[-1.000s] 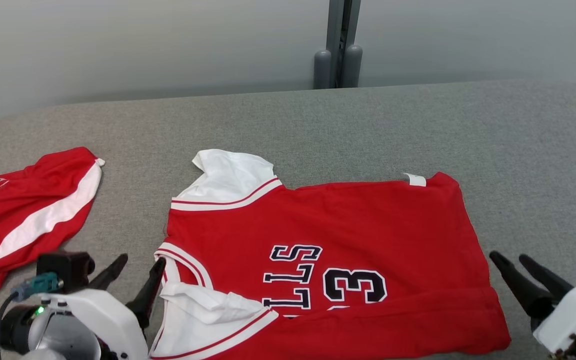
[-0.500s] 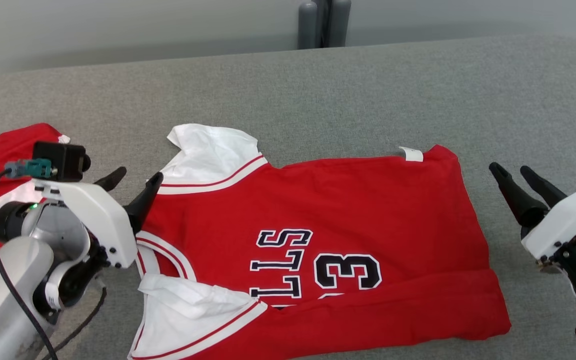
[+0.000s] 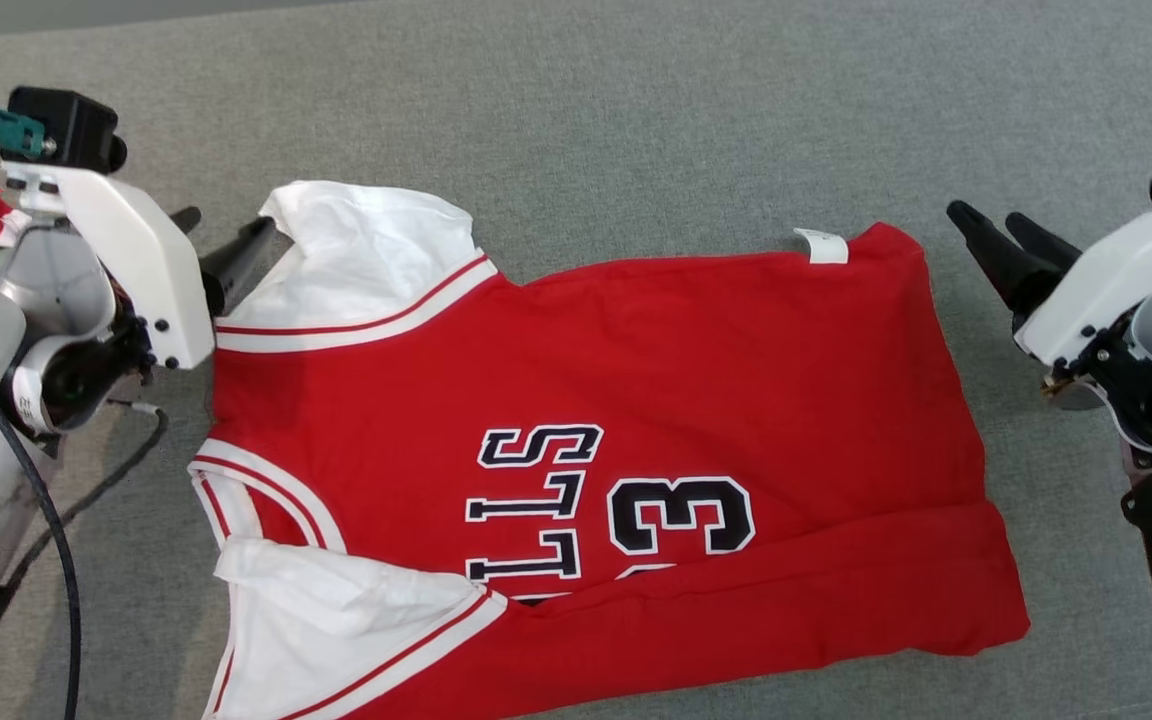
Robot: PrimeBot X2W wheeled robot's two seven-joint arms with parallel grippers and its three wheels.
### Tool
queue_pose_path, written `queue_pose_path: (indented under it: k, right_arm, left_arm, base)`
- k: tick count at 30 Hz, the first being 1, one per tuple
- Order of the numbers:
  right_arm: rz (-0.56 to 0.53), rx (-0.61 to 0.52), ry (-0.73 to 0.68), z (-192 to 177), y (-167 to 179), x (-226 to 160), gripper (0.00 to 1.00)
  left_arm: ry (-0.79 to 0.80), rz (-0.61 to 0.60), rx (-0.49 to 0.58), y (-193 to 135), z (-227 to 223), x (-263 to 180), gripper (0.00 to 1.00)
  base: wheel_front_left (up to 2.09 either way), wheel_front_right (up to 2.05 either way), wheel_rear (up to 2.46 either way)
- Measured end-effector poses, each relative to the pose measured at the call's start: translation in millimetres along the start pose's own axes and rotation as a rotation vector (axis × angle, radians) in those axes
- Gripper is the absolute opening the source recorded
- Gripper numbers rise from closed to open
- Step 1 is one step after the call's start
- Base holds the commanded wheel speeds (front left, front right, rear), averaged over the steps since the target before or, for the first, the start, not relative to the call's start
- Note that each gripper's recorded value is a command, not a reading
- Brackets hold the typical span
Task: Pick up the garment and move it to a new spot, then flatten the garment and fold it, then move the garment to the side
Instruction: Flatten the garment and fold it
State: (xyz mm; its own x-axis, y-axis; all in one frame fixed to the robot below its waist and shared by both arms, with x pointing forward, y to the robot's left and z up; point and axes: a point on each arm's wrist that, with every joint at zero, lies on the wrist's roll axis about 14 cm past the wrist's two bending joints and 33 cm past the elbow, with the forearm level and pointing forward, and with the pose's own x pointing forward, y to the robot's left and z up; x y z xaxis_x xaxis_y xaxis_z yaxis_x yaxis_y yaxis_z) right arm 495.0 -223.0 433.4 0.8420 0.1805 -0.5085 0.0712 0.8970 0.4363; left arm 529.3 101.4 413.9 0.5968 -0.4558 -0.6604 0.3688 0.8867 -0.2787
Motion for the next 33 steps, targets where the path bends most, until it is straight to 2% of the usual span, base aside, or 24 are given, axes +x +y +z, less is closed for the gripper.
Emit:
queue_pose_path:
  k: [5,8,17,18,19,20,21,22,23,24,25,26,33]
  right_arm:
    - [0.001,0.007,0.066,-10,0,22,1.00]
    - [0.011,0.011,0.111,-19,4,35,1.00]
    - [0.019,0.007,0.199,-42,4,42,1.00]
    - [0.022,0.008,0.205,-44,5,42,0.97]
    - [0.025,0.010,0.208,-44,5,42,0.62]
    - [0.026,0.008,0.213,-45,5,41,0.51]
    - [0.026,0.008,0.213,-45,5,41,0.32]
    - [0.028,0.004,0.219,-46,5,41,0.05]
    - [0.030,0.003,0.223,-47,6,40,0.00]
    - [0.033,0.003,0.227,-48,7,40,0.00]
    - [0.037,0.000,0.231,-49,8,40,0.00]
    - [0.041,0.000,0.230,-49,9,40,0.00]
    - [0.048,-0.001,0.177,-38,10,36,0.00]
  left_arm:
    - [0.048,-0.012,-0.015,5,6,24,1.00]
    - [0.131,-0.027,-0.049,7,-4,41,1.00]
    - [0.239,-0.065,-0.087,4,-16,63,1.00]
    - [0.246,-0.069,-0.090,3,-17,63,1.00]
    - [0.246,-0.073,-0.088,2,-15,62,1.00]
    - [0.244,-0.077,-0.090,1,-14,62,1.00]
    - [0.244,-0.077,-0.090,1,-14,62,0.90]
    - [0.241,-0.082,-0.095,-1,-13,62,0.56]
    - [0.234,-0.089,-0.094,-3,-11,61,0.42]
    - [0.226,-0.093,-0.095,-5,-9,61,0.33]
    - [0.222,-0.095,-0.097,-5,-8,60,0.03]
    - [0.217,-0.101,-0.099,-6,-7,59,0.00]
    - [0.166,-0.119,-0.088,-12,6,49,0.00]
  base:
    - [0.00,0.00,0.00]
    - [0.00,0.00,0.00]
    - [0.00,0.00,0.00]
    - [0.00,0.00,0.00]
    - [0.00,0.00,0.00]
    - [0.00,0.00,0.00]
    - [0.00,0.00,0.00]
    - [0.00,0.00,0.00]
    - [0.00,0.00,0.00]
    - [0.00,0.00,0.00]
    - [0.00,0.00,0.00]
    - [0.00,0.00,0.00]
    - [0.00,0.00,0.00]
